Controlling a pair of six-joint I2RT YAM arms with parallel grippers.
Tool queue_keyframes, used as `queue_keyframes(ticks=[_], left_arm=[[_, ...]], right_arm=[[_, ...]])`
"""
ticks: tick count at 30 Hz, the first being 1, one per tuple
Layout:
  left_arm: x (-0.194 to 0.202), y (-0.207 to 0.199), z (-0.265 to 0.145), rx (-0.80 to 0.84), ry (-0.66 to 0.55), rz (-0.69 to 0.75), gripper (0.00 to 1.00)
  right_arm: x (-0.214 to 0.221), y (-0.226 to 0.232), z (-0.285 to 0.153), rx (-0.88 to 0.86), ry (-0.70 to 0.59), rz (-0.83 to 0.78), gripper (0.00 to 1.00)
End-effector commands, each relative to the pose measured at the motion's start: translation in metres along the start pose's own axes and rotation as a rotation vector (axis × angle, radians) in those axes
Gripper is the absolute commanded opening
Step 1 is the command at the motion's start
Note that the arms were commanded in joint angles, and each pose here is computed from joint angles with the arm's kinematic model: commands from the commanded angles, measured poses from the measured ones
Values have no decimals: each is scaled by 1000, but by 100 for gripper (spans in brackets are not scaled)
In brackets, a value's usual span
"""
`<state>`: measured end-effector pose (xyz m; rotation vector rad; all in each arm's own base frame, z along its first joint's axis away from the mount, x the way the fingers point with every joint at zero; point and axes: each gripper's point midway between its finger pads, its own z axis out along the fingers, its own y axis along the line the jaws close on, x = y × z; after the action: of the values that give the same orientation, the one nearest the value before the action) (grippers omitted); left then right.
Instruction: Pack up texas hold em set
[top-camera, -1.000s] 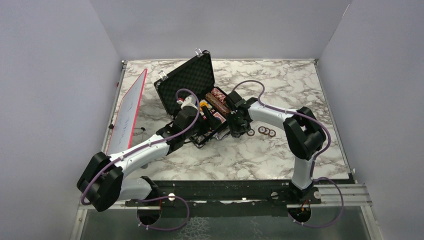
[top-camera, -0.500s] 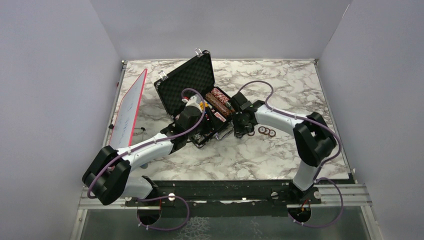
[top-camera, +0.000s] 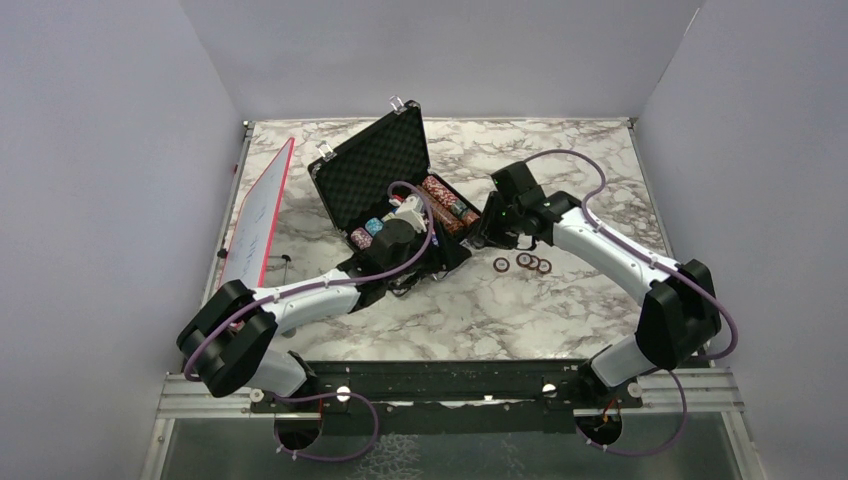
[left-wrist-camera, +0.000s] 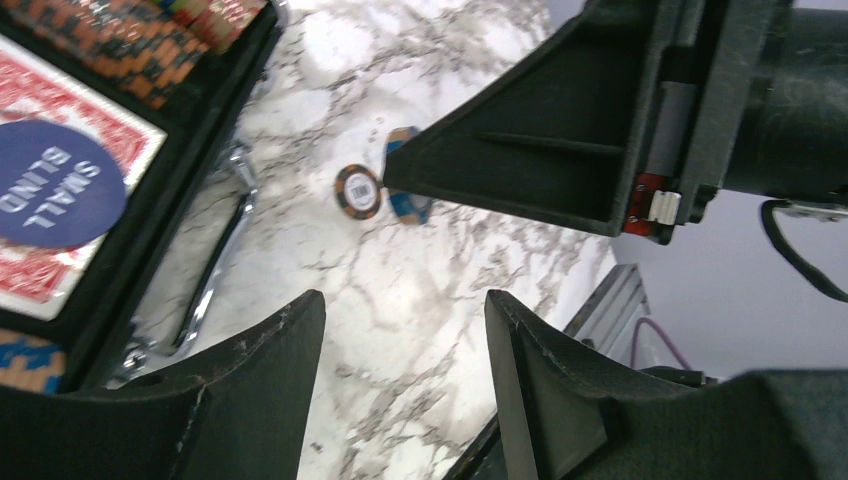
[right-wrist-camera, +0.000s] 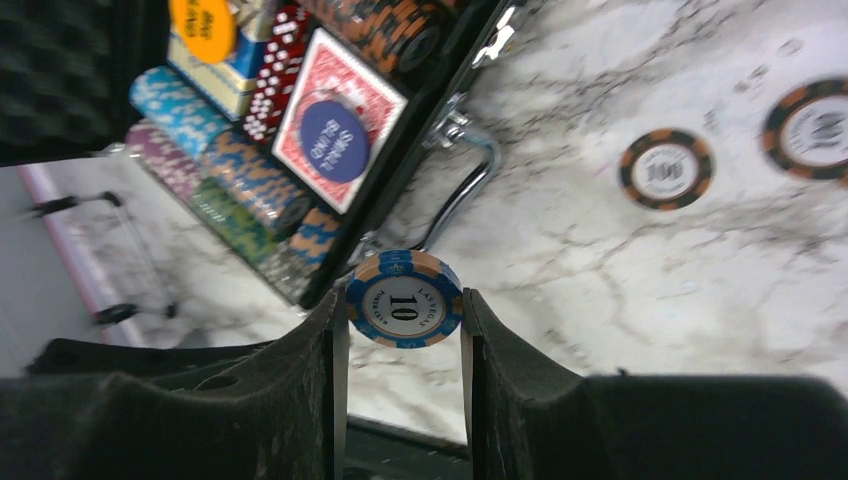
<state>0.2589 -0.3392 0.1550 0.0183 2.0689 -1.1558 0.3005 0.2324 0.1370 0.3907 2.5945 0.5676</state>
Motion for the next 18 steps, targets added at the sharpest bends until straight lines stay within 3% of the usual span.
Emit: queue_keyframes(ticks=[1, 8, 18], left_arm=[[-23, -18, 5, 37, -144, -39, 64], [-34, -15, 5, 2, -223, -70, 58], [-48, -22, 8, 9, -268, -46, 27]], right_arm=[[3, 33, -23, -138, 60, 209, 29], [1, 43, -37, -199, 97, 322, 29], [10, 48, -39, -238, 168, 329, 29]])
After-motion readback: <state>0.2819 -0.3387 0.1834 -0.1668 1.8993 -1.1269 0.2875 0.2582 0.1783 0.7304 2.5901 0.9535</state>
